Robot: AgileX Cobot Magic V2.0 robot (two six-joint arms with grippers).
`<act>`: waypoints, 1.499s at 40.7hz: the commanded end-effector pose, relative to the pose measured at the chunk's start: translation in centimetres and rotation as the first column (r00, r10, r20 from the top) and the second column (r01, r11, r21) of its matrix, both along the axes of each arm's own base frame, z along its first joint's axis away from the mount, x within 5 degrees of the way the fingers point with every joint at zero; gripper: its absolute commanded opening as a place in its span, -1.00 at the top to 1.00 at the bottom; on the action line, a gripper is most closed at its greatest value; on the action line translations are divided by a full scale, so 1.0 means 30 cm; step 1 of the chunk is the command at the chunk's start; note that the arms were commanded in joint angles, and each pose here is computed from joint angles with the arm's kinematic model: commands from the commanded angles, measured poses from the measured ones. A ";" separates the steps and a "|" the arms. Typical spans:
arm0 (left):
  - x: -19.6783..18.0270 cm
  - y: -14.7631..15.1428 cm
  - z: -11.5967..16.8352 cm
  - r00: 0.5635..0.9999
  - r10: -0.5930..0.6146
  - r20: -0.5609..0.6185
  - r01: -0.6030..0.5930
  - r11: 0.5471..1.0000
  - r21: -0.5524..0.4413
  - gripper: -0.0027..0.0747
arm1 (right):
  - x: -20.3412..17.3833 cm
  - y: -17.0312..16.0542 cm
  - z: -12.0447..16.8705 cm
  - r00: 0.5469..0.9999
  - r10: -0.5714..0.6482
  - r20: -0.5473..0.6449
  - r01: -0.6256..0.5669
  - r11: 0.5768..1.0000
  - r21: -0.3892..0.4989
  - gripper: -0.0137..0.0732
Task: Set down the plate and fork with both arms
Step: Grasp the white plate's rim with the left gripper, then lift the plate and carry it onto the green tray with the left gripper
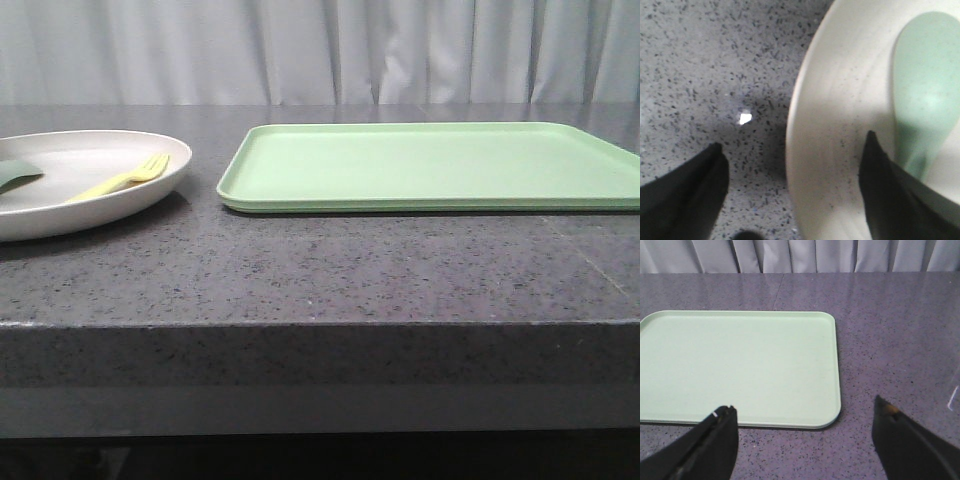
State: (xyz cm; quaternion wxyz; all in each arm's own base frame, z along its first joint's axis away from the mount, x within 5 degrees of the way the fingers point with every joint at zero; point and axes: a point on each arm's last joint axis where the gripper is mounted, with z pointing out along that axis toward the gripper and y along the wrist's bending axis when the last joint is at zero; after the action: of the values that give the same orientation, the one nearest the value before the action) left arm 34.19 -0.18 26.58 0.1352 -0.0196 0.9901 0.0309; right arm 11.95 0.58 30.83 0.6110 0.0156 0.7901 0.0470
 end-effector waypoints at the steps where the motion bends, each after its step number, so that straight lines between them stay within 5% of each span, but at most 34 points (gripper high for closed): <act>1: 0.004 -0.007 0.057 0.997 0.016 0.082 -0.014 1.000 -0.028 -0.06 | 0.008 -0.002 0.067 0.993 -0.008 0.119 0.008 1.000 -0.001 -0.65; 12: 0.010 -0.011 0.059 0.994 0.020 0.103 -0.015 0.999 -0.045 0.98 | 0.008 -0.002 0.067 0.993 -0.008 0.119 0.008 1.000 -0.001 -0.65; 22: -0.006 0.007 0.094 0.990 0.040 0.136 -0.032 0.997 -0.065 0.97 | 0.008 -0.002 0.067 0.993 -0.008 0.119 0.008 1.000 -0.001 -0.65; 31: -0.027 0.068 0.170 0.964 0.117 0.238 -0.045 0.957 -0.287 0.97 | 0.008 -0.002 0.067 0.993 -0.008 0.119 0.008 1.000 -0.001 -0.65; 40: -0.023 0.071 0.222 0.935 0.185 0.302 0.004 0.846 -0.533 0.98 | 0.008 -0.002 0.067 0.993 -0.008 0.119 0.008 1.000 -0.001 -0.65; 50: 0.024 -0.089 0.260 0.909 0.108 0.403 0.147 0.822 -0.550 0.98 | 0.008 -0.002 0.067 0.993 -0.008 0.119 0.008 1.000 -0.001 -0.65; 61: 0.149 -0.404 0.289 0.907 -0.020 0.421 0.294 0.746 -0.598 0.98 | 0.008 -0.002 0.067 0.993 -0.008 0.119 0.008 1.000 -0.001 -0.65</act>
State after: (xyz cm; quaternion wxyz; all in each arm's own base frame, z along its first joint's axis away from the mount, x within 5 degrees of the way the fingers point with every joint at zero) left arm 38.22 -9.33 31.76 0.2710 0.0130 0.9207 -0.2805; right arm 11.95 0.58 30.91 0.6124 0.0156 0.7890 0.0470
